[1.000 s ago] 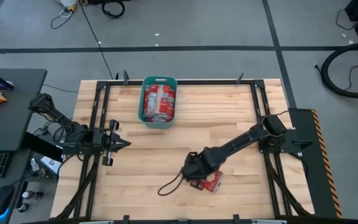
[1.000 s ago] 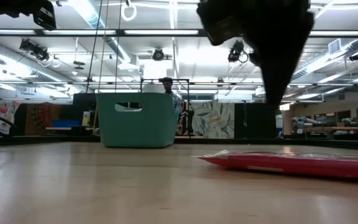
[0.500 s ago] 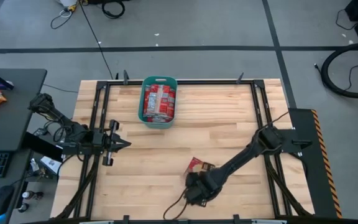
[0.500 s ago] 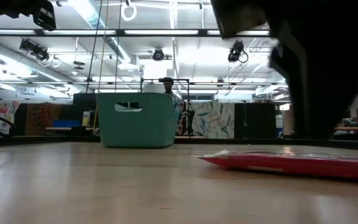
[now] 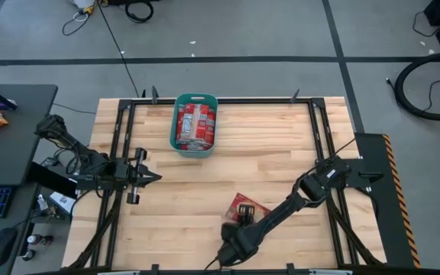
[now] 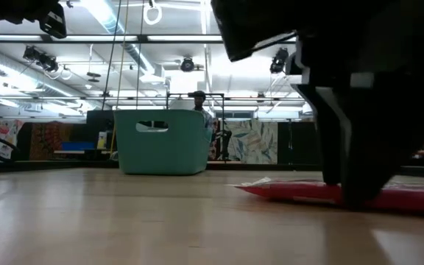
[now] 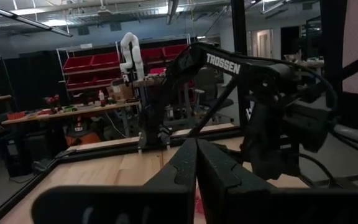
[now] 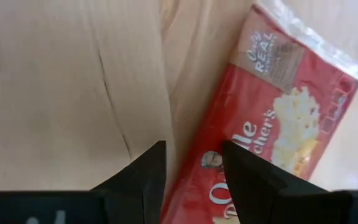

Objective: Sort popcorn bags into baskets
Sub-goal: Put the red popcorn bag into the green bin

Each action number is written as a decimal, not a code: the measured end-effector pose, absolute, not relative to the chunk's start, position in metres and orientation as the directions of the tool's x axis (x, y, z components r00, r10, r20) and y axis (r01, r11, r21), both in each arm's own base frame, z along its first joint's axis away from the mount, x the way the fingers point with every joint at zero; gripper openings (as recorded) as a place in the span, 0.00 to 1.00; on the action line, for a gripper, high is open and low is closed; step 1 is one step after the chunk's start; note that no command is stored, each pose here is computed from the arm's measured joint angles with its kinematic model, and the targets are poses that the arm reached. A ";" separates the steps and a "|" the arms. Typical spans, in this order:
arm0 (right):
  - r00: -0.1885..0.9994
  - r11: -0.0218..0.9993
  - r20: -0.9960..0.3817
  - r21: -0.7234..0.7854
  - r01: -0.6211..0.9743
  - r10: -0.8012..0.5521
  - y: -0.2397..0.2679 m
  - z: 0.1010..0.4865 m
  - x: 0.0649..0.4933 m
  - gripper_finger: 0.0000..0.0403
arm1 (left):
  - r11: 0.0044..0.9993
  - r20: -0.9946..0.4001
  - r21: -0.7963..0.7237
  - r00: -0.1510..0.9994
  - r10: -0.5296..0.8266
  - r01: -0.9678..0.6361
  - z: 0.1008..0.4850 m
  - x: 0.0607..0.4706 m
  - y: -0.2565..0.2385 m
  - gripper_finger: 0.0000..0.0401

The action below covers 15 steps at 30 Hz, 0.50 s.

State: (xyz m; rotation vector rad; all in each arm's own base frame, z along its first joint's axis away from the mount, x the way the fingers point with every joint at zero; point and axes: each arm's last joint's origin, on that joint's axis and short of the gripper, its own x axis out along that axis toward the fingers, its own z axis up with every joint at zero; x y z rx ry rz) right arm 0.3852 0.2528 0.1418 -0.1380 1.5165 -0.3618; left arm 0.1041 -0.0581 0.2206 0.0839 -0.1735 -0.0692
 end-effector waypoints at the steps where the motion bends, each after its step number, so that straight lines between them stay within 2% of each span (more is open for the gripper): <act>1: 0.008 0.938 -0.947 -0.316 0.143 -0.320 0.254 0.139 0.385 0.40 | 0.994 0.169 0.090 0.983 -0.076 0.062 0.221 0.104 -0.058 0.03; 7: -0.049 0.913 -0.932 -0.362 0.189 -0.359 0.250 0.135 0.379 0.40 | 0.994 0.167 0.091 0.983 -0.076 0.061 0.220 0.104 -0.058 0.03; 10: -0.080 0.910 -0.923 -0.384 0.157 -0.376 0.248 0.134 0.376 0.38 | 0.994 0.168 0.090 0.983 -0.076 0.061 0.220 0.104 -0.058 0.03; 15: -0.095 0.917 -0.927 -0.374 0.138 -0.364 0.248 0.132 0.376 0.29 | 0.994 0.168 0.089 0.983 -0.077 0.062 0.220 0.104 -0.058 0.03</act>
